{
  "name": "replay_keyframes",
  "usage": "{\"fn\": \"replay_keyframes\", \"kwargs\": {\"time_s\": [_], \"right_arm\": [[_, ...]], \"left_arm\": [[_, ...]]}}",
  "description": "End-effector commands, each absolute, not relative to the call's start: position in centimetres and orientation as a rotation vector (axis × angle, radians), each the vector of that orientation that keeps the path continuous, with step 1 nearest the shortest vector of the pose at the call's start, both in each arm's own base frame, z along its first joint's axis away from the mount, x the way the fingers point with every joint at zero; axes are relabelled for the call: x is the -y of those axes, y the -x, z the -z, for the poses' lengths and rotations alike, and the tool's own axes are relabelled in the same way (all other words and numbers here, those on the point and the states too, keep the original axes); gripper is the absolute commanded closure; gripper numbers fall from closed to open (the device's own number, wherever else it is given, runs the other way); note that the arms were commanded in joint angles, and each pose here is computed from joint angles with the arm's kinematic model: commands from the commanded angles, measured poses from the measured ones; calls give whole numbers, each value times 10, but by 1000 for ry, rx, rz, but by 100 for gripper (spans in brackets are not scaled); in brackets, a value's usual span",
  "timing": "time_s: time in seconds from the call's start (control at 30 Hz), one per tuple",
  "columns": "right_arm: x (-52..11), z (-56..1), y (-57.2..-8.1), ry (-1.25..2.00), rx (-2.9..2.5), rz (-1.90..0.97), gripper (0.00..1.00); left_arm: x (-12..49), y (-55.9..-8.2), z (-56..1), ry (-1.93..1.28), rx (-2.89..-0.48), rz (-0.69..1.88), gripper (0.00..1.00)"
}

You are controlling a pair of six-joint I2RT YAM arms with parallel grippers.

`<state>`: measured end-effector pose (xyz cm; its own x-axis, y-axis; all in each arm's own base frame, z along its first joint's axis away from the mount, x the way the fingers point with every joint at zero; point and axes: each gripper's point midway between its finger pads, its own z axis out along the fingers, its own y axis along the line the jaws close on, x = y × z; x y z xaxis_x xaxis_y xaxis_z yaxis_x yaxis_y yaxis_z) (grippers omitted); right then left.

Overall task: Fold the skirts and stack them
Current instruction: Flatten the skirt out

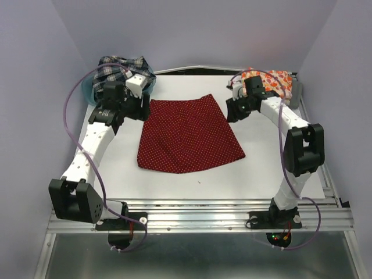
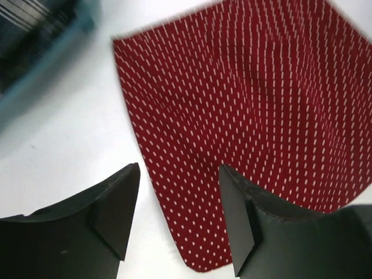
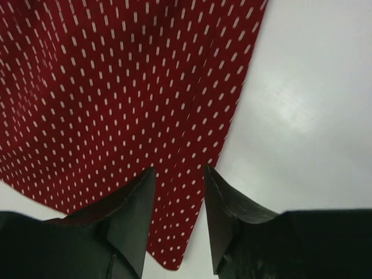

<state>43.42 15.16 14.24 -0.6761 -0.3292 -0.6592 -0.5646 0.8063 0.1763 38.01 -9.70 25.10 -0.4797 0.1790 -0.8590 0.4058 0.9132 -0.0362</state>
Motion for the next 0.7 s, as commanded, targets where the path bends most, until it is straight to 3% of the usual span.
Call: {"fn": "replay_keyframes", "kwargs": {"time_s": [0.0,0.13,0.33,0.53,0.67], "right_arm": [[-168,-97,-378,864,-2482,-584,58],[-167,-47,-326,1105,-2556,-491,64],[-162,-13,-264,1408,-2574,-323,70],[-219,-28,-172,1714,-2382,-622,70],[-292,-94,-129,1745,-2144,-1005,61]], "left_arm": [[110,-352,-175,-584,-2264,380,37],[117,-339,-132,-600,-2386,442,55],[123,-345,-82,-591,-2533,467,65],[131,-392,-22,-570,-2698,465,69],[162,-461,-39,-623,-2603,447,70]]}}
